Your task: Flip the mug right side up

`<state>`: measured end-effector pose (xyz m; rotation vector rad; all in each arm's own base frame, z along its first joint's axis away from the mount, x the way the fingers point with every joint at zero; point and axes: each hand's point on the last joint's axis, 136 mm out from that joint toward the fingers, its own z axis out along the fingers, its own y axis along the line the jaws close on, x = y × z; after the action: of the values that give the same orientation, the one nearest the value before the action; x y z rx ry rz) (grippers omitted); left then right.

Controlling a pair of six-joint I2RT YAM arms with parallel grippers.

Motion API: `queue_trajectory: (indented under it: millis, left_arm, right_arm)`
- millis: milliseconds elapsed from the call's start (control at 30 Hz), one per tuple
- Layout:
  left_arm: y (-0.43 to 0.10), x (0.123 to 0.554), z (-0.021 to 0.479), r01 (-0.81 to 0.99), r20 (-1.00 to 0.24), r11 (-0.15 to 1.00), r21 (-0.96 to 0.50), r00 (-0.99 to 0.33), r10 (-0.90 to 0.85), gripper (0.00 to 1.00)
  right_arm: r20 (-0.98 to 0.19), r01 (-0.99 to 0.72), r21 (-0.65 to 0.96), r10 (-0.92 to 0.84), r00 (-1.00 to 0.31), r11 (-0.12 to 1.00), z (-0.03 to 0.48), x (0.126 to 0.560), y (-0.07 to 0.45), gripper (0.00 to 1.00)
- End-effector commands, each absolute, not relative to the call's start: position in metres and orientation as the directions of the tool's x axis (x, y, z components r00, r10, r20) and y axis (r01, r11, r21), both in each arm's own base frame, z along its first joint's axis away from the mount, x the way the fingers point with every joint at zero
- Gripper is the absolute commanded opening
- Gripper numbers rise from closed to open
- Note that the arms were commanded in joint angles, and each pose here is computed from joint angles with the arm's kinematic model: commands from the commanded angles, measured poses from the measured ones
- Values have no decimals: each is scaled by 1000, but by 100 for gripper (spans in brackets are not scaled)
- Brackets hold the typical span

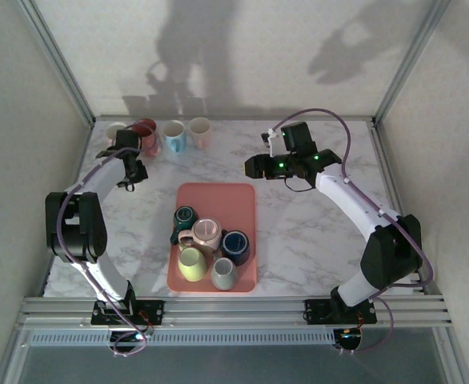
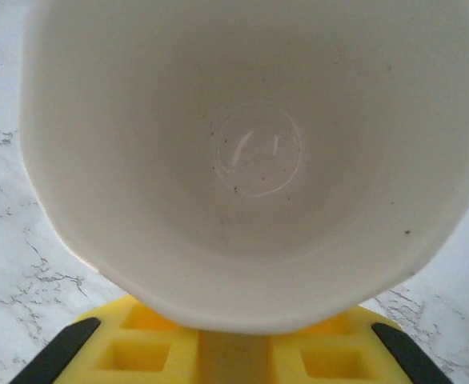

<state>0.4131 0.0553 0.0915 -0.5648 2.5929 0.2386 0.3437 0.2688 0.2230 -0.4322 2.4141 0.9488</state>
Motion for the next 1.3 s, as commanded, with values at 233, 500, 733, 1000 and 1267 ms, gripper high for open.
queue_trajectory:
  millis: [233,500,733,1000,1267]
  left_arm:
    - [66,421,97,-468,-550,881,65,-754,-360,31]
    - [66,412,116,-469,-571,882,50,-737,-360,55]
    - [49,396,149,-412,-571,911,-25,-742,-351,56]
    - [-8,364,170,-246,-471,928,-278,-807,-355,52]
    - [-59,318,179,-104,-385,894,-436,-876,-290,48]
  right_arm:
    - [-577,-487,546,-115,-808,681,236,345,274,56]
    - [-584,-487,547,-106,-805,681,242,343,272,57]
    - [-592,-486,540,-101,-800,687,245,336,267,57]
    - [-553,-482,550,-136,-822,682,234,321,263,57]
    - [-498,-498,579,-204,-843,645,228,308,270,57]
